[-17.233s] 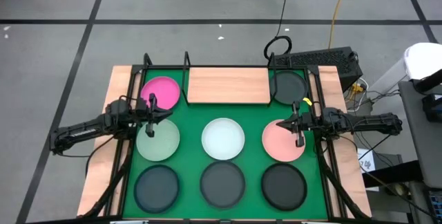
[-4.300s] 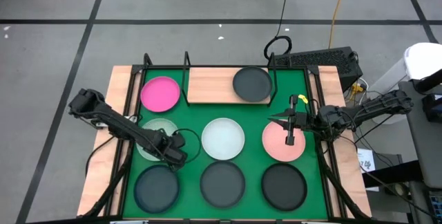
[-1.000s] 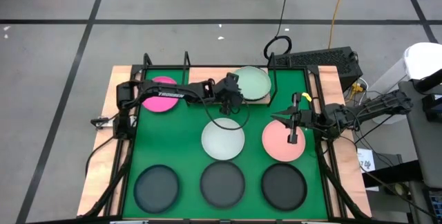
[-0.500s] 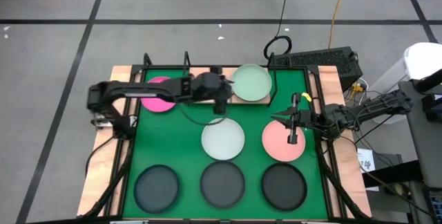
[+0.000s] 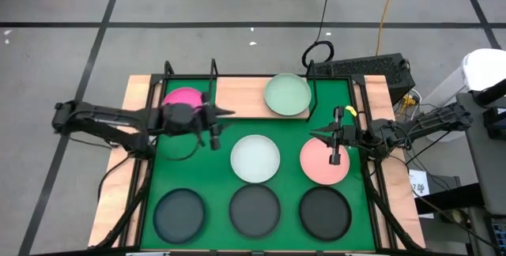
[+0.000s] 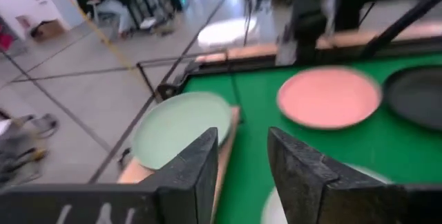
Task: Place and stack plates onto a shelf
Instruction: Stack the gray plate on top of the green plate on the shelf
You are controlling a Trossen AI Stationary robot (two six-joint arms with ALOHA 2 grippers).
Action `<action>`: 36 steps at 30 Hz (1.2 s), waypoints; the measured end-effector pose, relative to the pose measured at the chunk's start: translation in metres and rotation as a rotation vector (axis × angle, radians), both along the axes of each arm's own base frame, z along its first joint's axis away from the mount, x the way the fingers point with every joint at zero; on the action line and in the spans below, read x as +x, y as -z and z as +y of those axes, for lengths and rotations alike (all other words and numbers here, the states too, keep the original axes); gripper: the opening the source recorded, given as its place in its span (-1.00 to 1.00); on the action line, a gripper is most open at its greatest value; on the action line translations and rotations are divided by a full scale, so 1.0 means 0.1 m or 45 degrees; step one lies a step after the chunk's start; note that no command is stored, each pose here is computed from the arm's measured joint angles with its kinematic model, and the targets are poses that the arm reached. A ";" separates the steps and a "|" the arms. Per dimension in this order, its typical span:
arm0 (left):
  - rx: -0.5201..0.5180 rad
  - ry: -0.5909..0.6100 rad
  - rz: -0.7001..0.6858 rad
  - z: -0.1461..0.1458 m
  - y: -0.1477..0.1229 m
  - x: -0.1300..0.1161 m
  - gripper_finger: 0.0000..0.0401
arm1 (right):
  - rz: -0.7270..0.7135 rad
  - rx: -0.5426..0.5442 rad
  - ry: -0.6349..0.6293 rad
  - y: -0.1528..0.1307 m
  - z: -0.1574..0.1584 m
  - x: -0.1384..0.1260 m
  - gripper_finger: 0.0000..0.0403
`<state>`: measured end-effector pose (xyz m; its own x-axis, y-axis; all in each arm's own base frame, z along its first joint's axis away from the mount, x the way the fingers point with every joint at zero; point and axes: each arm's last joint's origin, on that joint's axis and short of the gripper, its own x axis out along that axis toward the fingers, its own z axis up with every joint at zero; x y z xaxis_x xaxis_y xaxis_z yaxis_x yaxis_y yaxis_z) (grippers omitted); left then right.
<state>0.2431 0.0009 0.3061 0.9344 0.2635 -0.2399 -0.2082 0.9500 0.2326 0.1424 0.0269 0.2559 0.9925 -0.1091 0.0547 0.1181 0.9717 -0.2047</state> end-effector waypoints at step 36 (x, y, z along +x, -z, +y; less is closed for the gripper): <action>-0.157 0.067 -0.280 -0.20 0.77 -0.49 -0.37 | 0.819 0.269 -0.071 -0.02 0.11 0.63 -0.46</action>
